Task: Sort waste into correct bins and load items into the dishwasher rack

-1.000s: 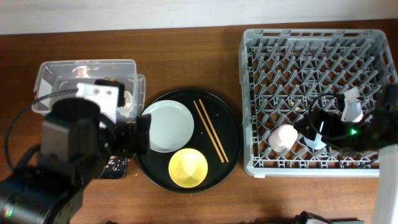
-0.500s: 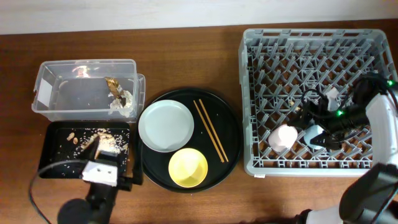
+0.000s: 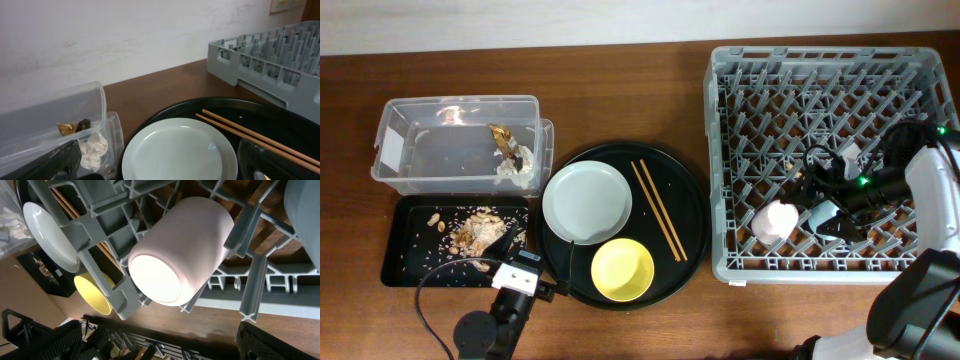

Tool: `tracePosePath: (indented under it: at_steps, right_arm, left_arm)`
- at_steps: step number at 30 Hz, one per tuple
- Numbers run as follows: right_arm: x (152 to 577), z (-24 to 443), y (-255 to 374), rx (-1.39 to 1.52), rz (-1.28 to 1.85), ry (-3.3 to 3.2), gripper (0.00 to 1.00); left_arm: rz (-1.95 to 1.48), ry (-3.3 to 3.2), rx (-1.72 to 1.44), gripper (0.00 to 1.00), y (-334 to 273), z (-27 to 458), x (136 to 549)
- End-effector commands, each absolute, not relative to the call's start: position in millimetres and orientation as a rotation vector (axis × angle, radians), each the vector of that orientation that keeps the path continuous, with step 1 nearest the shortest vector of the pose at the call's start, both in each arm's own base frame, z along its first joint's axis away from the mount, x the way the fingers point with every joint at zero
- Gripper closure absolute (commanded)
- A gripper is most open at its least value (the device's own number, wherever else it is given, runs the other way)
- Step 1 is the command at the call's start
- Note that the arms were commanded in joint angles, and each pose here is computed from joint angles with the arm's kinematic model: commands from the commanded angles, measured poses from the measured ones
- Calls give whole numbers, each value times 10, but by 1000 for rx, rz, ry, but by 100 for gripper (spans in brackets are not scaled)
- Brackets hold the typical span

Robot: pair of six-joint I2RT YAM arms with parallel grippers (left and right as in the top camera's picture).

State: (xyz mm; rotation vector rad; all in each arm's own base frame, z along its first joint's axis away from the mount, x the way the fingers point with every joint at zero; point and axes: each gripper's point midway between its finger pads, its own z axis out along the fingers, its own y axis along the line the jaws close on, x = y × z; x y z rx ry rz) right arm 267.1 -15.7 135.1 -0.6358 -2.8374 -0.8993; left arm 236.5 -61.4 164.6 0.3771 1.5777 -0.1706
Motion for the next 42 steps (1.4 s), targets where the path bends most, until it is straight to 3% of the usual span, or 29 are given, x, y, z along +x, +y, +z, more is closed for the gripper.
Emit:
tracePosePath:
  at_steps: [1, 4, 6, 10, 12, 13, 15, 19, 21, 23, 26, 29, 31, 33, 36, 40, 41, 42]
  right_arm:
    - [2680, 1345, -174, -629, -893, -2842, 1]
    - [2692, 1359, -155, -631, -916, -2838, 1]
    - [2855, 1462, -45, -634, -1094, -2846, 1]
    - [2772, 1838, 546, -113, -1219, -2982, 1]
    - [2654, 2038, 1031, 275, -1086, -3114, 1]
    - [2627, 2056, 1268, 388, -839, -3235, 1]
    - [2622, 2042, 1658, 383, -567, -3378, 1]
    - [2406, 1548, 2505, 553, -496, -3280, 1]
    - [2341, 1101, 2712, 575, -456, -3148, 9]
    - [2303, 619, 2722, 524, -349, -3040, 25]
    - [2286, 277, 2648, 464, -242, -2982, 36]
    - [2318, 228, 2594, 464, -186, -2997, 57]
    - [2303, 224, 2507, 461, -123, -2994, 82]
    - [2289, 269, 2374, 450, -49, -2992, 95]
    - [2385, 569, 2345, 454, -96, -3078, 96]
    - [2839, 1611, 2022, 412, -35, -3514, 96]
    - [3071, 2225, 1512, 197, 177, -3768, 96]
    - [3142, 2410, 1238, 42, 324, -3839, 96]
  left_arm:
    - [-171, 1572, 396, 1, -630, 1638, 2355]
    - [-171, 1572, 396, 1, -629, 1638, 2355]
    - [-171, 1572, 396, 1, -630, 1638, 2355]
    - [-171, 1572, 396, 1, -630, 1638, 2355]
    - [-171, 1572, 396, 1, -631, 1638, 2355]
    - [-171, 1572, 396, 1, -630, 1638, 2355]
    - [-171, 1572, 396, 1, -629, 1638, 2355]
    - [-171, 1572, 396, 1, -630, 1638, 2355]
    - [-171, 1572, 396, 1, -630, 1638, 2355]
    - [-171, 1572, 396, 1, -630, 1638, 2355]
    - [-171, 1572, 396, 0, -631, 1638, 2355]
    - [-170, 1572, 396, 1, -629, 1638, 2355]
    - [-171, 1572, 396, 1, -630, 1638, 2355]
    - [-171, 1572, 396, 1, -630, 1638, 2355]
    - [-170, 1572, 396, 1, -629, 1638, 2355]
    - [-171, 1572, 396, 1, -630, 1638, 2355]
    - [-171, 1572, 396, 1, -630, 1638, 2355]
    - [-171, 1572, 396, 1, -630, 1638, 2355]
